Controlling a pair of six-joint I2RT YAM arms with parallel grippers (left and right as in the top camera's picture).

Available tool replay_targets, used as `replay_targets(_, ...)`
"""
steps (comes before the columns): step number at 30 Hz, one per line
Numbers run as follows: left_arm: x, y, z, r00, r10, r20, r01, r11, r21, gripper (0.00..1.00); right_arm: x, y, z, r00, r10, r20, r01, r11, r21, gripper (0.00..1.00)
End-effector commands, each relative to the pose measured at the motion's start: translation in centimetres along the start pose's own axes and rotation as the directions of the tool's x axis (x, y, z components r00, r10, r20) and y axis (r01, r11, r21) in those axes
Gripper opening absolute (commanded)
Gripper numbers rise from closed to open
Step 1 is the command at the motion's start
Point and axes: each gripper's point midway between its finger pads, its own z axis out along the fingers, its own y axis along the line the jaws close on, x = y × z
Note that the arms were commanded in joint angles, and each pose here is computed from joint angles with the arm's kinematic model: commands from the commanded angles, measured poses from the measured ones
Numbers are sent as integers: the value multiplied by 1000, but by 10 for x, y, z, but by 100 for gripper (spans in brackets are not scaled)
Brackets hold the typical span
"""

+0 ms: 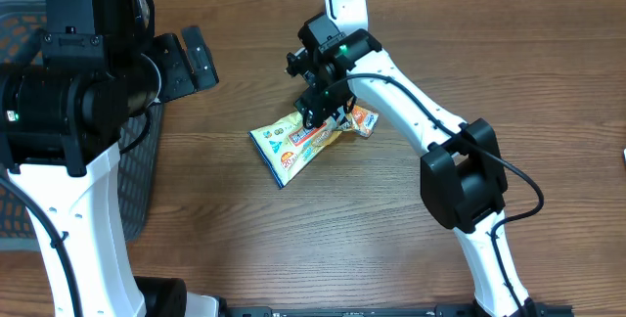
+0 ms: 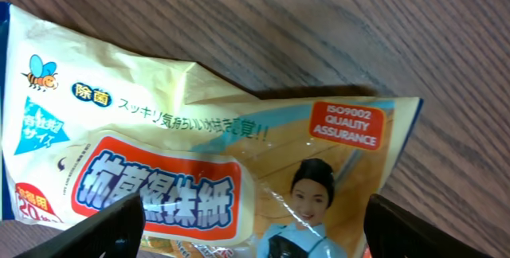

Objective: Scan the item barcode
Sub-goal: 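Lower the right gripper onto the yellow snack bag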

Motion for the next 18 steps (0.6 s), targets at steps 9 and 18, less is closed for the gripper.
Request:
replay_targets(9,-2,2,0,1000,8,7,-8,1000,-12,100,18,-36,36,986,153,-66,-144,982,124,99)
replay_targets(18,-2,2,0,1000,8,7,-8,1000,-12,100,26,-55,44,957,282,-68,-272,954,129,44)
